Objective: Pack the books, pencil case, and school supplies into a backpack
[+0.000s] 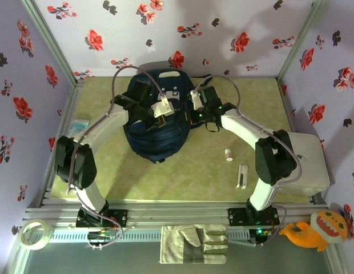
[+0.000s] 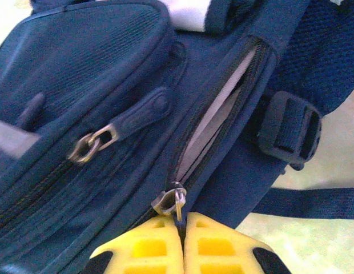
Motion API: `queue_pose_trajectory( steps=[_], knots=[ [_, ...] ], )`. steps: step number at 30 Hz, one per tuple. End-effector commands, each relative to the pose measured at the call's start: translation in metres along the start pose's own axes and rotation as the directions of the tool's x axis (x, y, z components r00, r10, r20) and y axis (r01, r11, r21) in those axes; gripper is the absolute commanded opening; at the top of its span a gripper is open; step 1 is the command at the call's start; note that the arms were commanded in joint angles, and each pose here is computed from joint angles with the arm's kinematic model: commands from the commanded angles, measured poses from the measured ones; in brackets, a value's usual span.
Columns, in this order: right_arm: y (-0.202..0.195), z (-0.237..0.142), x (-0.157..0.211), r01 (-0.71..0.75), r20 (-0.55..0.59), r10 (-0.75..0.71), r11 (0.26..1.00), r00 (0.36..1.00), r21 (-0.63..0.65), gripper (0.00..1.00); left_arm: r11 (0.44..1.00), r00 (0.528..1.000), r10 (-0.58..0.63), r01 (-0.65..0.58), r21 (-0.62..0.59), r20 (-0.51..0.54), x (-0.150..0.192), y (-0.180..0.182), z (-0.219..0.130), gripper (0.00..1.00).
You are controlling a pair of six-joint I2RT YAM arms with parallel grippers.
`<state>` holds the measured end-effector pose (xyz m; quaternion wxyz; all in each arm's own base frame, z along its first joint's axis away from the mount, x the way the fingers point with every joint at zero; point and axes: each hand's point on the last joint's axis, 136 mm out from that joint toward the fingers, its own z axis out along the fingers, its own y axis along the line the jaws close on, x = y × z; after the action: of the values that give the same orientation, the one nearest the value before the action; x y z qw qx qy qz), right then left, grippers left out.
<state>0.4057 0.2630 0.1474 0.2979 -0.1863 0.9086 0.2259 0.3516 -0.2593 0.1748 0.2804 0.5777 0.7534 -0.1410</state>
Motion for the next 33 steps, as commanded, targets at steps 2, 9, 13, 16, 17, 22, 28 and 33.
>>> queue_pose_trajectory(
  steps=[2, 9, 13, 16, 17, 22, 28, 33],
  knots=[
    [-0.069, -0.002, -0.021, -0.068, 0.033, 0.063, 0.98, 0.997, 0.187, 0.0, 0.993, 0.995, -0.01, 0.022, 0.118, -0.102, 0.022, -0.04, -0.024, 0.0],
    [-0.09, 0.008, -0.041, -0.152, 0.064, 0.141, 0.956, 0.988, 0.252, 0.0, 0.986, 0.993, -0.007, 0.027, 0.165, -0.12, 0.025, -0.053, -0.028, 0.0],
    [-0.1, 0.011, -0.051, -0.182, 0.07, 0.168, 0.941, 0.983, 0.286, 0.0, 0.982, 0.992, -0.015, 0.039, 0.185, -0.127, 0.026, -0.059, -0.03, 0.0],
    [-0.103, 0.01, -0.054, -0.203, 0.079, 0.187, 0.933, 0.979, 0.299, 0.0, 0.981, 0.991, -0.023, 0.048, 0.187, -0.132, 0.028, -0.062, -0.031, 0.0],
    [-0.104, 0.009, -0.053, -0.21, 0.079, 0.195, 0.929, 0.978, 0.305, 0.0, 0.981, 0.991, -0.023, 0.047, 0.186, -0.13, 0.028, -0.063, -0.032, 0.0],
    [-0.111, -0.008, -0.033, -0.261, 0.093, 0.244, 0.896, 0.965, 0.36, 0.0, 0.983, 0.992, -0.032, 0.052, 0.174, -0.119, 0.026, -0.063, -0.036, 0.0],
    [-0.108, -0.035, 0.008, -0.341, 0.137, 0.312, 0.869, 0.94, 0.358, 0.0, 0.98, 0.997, -0.041, 0.053, 0.193, -0.063, 0.012, -0.072, -0.049, 0.0],
    [-0.119, -0.037, 0.016, -0.349, 0.143, 0.318, 0.855, 0.937, 0.384, 0.0, 0.967, 0.999, -0.028, 0.037, 0.251, -0.037, 0.009, -0.083, -0.053, 0.0]
  ],
)
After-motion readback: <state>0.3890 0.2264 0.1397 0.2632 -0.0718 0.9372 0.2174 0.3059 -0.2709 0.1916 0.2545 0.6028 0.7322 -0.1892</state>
